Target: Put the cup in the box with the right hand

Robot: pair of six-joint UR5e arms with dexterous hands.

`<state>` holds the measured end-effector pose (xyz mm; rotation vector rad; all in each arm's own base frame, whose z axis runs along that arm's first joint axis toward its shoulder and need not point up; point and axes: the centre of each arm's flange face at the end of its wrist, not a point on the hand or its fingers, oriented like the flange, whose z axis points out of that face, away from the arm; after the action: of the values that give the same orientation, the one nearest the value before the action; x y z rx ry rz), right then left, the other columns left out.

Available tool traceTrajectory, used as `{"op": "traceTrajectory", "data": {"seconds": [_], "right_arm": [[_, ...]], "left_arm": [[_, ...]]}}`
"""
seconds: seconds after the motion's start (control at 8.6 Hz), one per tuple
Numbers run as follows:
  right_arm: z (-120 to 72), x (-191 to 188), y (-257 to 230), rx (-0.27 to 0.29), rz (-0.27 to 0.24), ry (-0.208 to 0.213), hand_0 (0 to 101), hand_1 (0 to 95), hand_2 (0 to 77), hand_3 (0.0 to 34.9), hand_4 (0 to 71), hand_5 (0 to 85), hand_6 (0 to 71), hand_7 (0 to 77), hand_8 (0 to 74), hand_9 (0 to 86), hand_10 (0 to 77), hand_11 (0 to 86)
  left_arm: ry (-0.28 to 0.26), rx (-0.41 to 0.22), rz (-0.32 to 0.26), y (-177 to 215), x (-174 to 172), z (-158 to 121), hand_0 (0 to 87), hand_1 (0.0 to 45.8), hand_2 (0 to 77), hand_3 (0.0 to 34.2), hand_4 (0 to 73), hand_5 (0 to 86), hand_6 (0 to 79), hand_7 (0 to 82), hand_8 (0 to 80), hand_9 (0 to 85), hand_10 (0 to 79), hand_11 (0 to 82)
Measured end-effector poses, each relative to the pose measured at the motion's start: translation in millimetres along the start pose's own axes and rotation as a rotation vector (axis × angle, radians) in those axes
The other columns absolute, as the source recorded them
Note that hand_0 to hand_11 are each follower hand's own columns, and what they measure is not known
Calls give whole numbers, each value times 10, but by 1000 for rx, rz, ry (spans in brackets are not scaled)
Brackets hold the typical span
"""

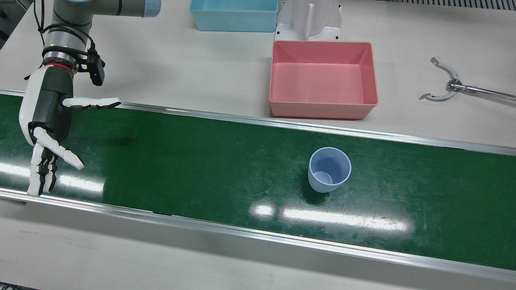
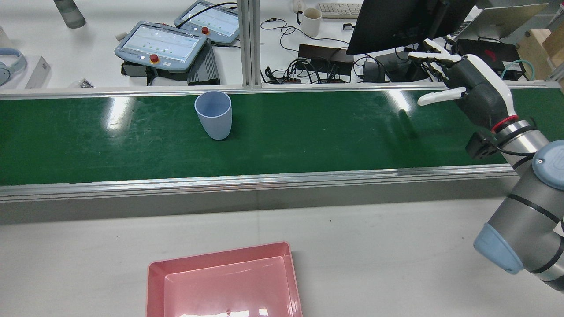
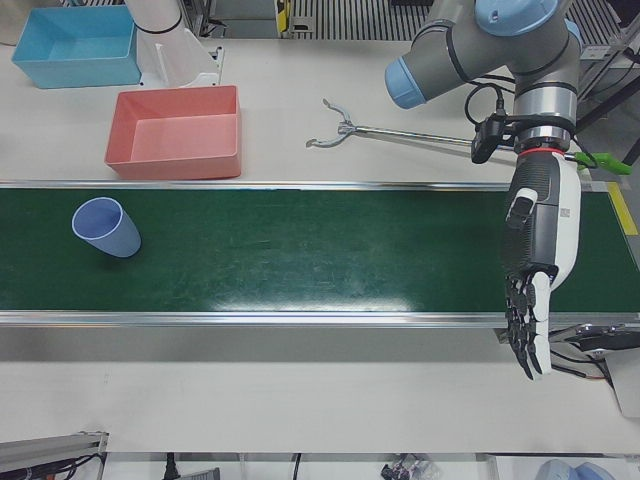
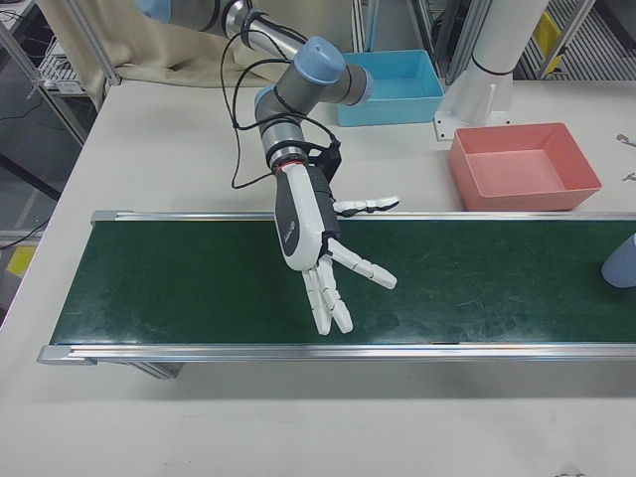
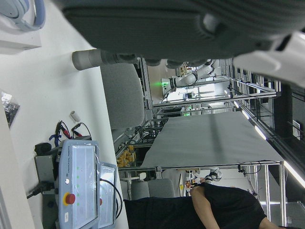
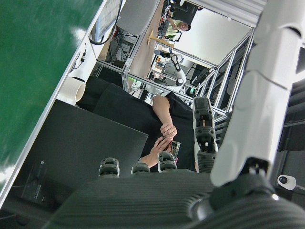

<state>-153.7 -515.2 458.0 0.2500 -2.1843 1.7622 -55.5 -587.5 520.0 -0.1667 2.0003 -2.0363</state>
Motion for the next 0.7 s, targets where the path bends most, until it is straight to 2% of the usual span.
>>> {"op": "traceTrajectory", "data": {"seconds": [0.12, 0.23, 0.35, 0.46, 0.7], "right_arm": [[-24, -45, -78, 16, -1, -8, 547, 147, 5, 79, 202, 60, 5, 114, 5, 11, 33, 65], [-39, -50, -123, 26, 5, -10, 546, 147, 5, 126, 147, 65, 11, 87, 5, 11, 22, 60], [-46, -31, -140, 31, 19, -9, 547, 147, 5, 169, 147, 65, 11, 87, 5, 11, 22, 60], [-48, -15, -142, 32, 32, -8, 550, 147, 5, 182, 147, 65, 5, 87, 5, 11, 22, 60], [-41, 3, -127, 29, 50, -7, 548, 147, 5, 176, 147, 65, 11, 109, 5, 11, 27, 60]], "left_arm": [[0, 0, 0, 0, 0, 0, 0, 5, 5, 0, 0, 0, 0, 0, 0, 5, 0, 0], [0, 0, 0, -1, 0, 0, 0, 5, 5, 0, 0, 0, 0, 0, 0, 5, 0, 0], [0, 0, 0, 0, 0, 0, 0, 5, 5, 0, 0, 0, 0, 0, 0, 5, 0, 0], [0, 0, 0, 0, 0, 0, 0, 5, 5, 0, 0, 0, 0, 0, 0, 5, 0, 0], [0, -1, 0, 3, 0, -1, 0, 5, 5, 0, 0, 0, 0, 0, 0, 5, 0, 0]]}}
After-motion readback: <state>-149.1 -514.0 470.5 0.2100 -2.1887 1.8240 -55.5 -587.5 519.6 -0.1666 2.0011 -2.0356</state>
